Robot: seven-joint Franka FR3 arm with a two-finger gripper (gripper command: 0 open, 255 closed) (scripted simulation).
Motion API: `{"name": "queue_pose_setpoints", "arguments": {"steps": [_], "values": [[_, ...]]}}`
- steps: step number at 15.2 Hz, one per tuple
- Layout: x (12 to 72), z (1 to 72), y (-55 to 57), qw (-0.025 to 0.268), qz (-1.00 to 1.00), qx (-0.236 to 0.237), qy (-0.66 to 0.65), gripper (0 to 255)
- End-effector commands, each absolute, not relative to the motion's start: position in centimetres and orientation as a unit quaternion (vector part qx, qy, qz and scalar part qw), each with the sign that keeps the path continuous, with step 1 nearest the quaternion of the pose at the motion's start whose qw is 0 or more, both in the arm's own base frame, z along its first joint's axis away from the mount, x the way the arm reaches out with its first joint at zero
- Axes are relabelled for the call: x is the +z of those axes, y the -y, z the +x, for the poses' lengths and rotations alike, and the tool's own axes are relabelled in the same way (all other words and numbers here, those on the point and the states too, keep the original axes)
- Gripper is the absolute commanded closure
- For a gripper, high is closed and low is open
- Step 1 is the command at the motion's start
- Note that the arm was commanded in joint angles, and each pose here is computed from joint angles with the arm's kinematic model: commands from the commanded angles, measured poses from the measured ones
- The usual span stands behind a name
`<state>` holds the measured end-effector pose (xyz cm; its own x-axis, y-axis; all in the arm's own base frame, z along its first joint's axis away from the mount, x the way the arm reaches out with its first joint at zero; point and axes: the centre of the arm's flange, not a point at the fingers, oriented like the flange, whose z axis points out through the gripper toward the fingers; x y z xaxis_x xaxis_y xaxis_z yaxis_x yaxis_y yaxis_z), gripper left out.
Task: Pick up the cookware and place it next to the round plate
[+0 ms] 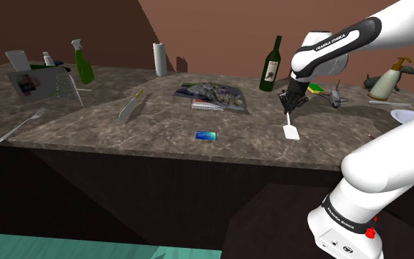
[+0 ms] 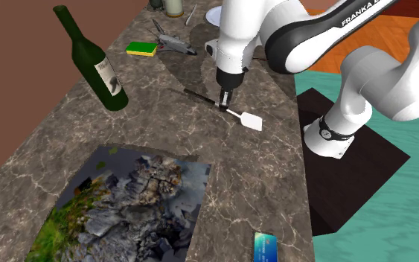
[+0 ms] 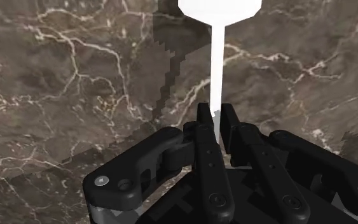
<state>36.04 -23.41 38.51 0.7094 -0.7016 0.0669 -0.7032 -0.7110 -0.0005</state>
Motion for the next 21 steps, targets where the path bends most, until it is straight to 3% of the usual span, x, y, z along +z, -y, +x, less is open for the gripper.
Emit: {"name": "queue_pose_setpoints", "arguments": {"steps": [1, 7, 21], "values": [[39.7, 36.1, 23.3, 0.012, 0.924, 0.031, 0.380, 255], [42.7, 36.1, 23.3, 0.012, 0.924, 0.031, 0.380, 255], [42.7, 24.0, 37.3, 0.012, 0.924, 0.031, 0.380, 255]]}}
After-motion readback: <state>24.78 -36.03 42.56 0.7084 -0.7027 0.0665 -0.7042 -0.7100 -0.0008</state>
